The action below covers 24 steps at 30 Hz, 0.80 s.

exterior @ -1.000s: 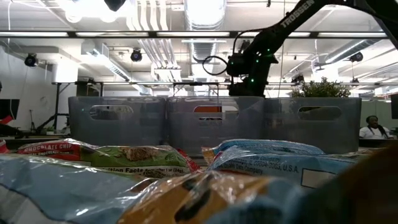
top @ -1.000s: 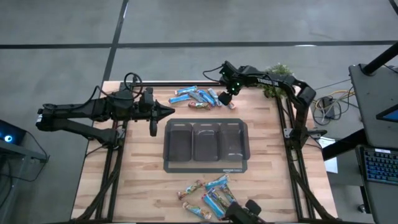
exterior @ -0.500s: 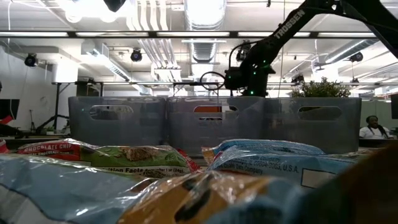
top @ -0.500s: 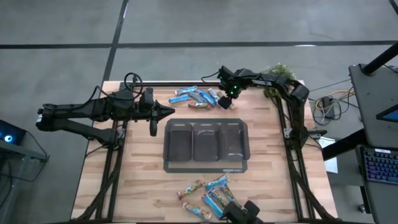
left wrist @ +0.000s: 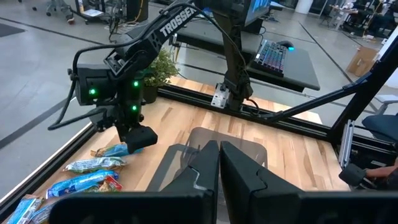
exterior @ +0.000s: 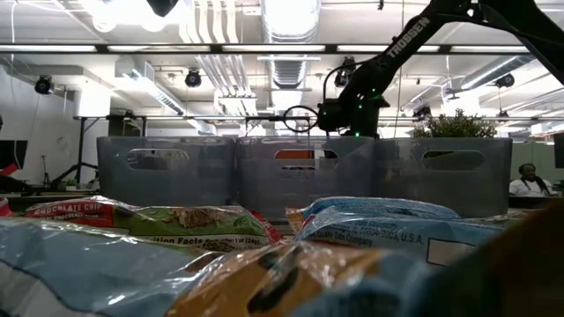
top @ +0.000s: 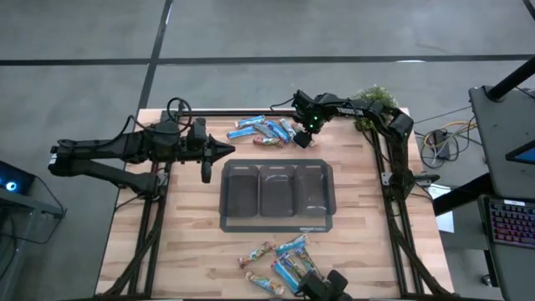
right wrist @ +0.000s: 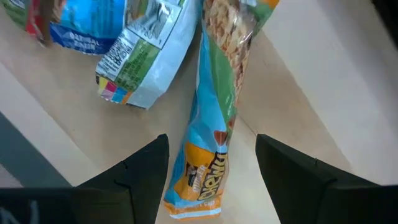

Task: Pick and place Granola Bars by type
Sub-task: Put the yellow granola bar into the right black bin

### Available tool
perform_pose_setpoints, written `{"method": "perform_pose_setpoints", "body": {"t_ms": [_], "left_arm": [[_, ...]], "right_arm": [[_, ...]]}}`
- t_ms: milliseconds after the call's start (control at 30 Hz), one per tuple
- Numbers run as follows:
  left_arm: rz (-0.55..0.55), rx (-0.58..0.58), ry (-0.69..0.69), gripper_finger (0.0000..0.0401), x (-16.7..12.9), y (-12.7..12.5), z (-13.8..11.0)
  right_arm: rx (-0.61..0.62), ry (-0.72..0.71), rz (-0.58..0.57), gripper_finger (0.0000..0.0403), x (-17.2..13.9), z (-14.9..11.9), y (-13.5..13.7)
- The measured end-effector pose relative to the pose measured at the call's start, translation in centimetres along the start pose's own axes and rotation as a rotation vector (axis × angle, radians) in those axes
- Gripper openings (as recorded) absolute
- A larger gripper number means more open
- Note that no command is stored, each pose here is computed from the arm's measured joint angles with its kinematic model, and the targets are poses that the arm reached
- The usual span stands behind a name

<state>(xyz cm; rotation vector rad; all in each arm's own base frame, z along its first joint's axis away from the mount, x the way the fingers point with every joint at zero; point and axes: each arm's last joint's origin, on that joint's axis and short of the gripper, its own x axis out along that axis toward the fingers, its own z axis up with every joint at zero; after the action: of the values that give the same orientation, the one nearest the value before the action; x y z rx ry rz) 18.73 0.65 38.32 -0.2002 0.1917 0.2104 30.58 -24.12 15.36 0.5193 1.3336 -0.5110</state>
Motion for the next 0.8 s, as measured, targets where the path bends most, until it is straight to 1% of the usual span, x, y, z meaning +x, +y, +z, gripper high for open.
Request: {"method": "perform_pose_setpoints", "body": {"t_ms": [267,567,667,800], "left_arm": [[0.0,-0.016,0.0,0.0,0.0,0.0,0.0],[0.0,-0.018,0.001,0.0,0.0,0.0,0.0],[0.0,-0.018,0.001,0.0,0.0,0.0,0.0],[0.0,-0.018,0.001,0.0,0.0,0.0,0.0]], "right_arm": [[0.012,0.033,0.0,0.0227,1.2,0.0,0.0],[0.014,0.036,-0.002,0.0222,1.3,0.0,0.1],[0.014,0.036,-0.004,0.0209,1.3,0.0,0.1],[0.016,0.039,-0.007,0.0177,1.4,0.0,0.0]]}}
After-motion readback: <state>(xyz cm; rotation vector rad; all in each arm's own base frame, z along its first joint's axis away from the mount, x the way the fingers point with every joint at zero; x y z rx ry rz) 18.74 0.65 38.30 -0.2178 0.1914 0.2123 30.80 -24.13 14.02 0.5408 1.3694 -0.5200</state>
